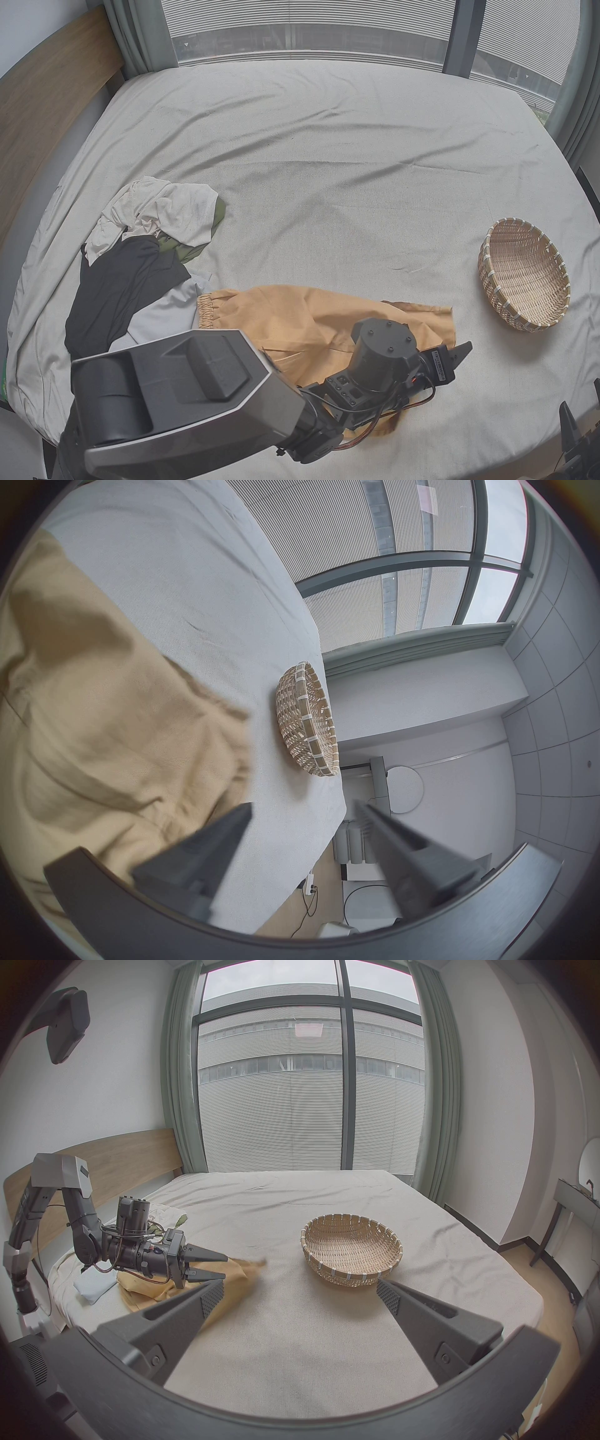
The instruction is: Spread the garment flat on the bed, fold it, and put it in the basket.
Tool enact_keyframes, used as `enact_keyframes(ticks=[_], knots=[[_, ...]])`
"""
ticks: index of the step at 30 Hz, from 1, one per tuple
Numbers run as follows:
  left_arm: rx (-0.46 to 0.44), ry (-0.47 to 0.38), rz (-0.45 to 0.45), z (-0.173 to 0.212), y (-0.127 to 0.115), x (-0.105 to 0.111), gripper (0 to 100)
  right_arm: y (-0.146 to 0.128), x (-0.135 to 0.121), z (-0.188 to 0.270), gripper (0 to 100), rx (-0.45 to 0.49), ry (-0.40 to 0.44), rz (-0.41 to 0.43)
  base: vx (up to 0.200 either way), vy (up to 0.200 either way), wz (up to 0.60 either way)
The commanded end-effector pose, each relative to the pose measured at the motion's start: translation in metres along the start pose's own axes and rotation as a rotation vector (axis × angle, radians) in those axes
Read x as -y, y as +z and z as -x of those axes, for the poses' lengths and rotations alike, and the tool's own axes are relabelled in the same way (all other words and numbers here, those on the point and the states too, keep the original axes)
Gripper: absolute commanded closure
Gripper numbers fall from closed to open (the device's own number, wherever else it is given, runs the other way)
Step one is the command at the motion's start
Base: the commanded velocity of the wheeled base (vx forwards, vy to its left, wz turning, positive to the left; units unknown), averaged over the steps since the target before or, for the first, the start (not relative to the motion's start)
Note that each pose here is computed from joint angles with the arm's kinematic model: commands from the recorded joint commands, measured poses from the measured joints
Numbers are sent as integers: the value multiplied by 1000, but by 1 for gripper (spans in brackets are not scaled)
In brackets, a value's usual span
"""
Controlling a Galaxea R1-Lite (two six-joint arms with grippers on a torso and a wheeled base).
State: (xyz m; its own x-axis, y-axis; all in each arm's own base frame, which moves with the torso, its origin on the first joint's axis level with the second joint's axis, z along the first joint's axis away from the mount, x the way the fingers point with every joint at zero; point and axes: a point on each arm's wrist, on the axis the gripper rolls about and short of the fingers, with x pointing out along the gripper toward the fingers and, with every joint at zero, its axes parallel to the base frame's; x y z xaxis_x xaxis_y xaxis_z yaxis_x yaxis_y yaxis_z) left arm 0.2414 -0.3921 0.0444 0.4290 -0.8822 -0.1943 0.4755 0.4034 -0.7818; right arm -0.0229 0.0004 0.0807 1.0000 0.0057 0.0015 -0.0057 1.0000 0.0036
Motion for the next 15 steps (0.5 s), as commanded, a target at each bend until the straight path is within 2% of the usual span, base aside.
enact_keyframes(ticks=[1,8,15], knots=[[-18,0,-4,1,-8,4,0,-5,0,0,0,-3,0,1,0,0,0],[-19,11,-18,22,-6,13,0,-5,0,0,0,-3,0,1,0,0,0],[28,1,-48,68,14,26,0,-5,0,0,0,-1,0,2,0,0,0]])
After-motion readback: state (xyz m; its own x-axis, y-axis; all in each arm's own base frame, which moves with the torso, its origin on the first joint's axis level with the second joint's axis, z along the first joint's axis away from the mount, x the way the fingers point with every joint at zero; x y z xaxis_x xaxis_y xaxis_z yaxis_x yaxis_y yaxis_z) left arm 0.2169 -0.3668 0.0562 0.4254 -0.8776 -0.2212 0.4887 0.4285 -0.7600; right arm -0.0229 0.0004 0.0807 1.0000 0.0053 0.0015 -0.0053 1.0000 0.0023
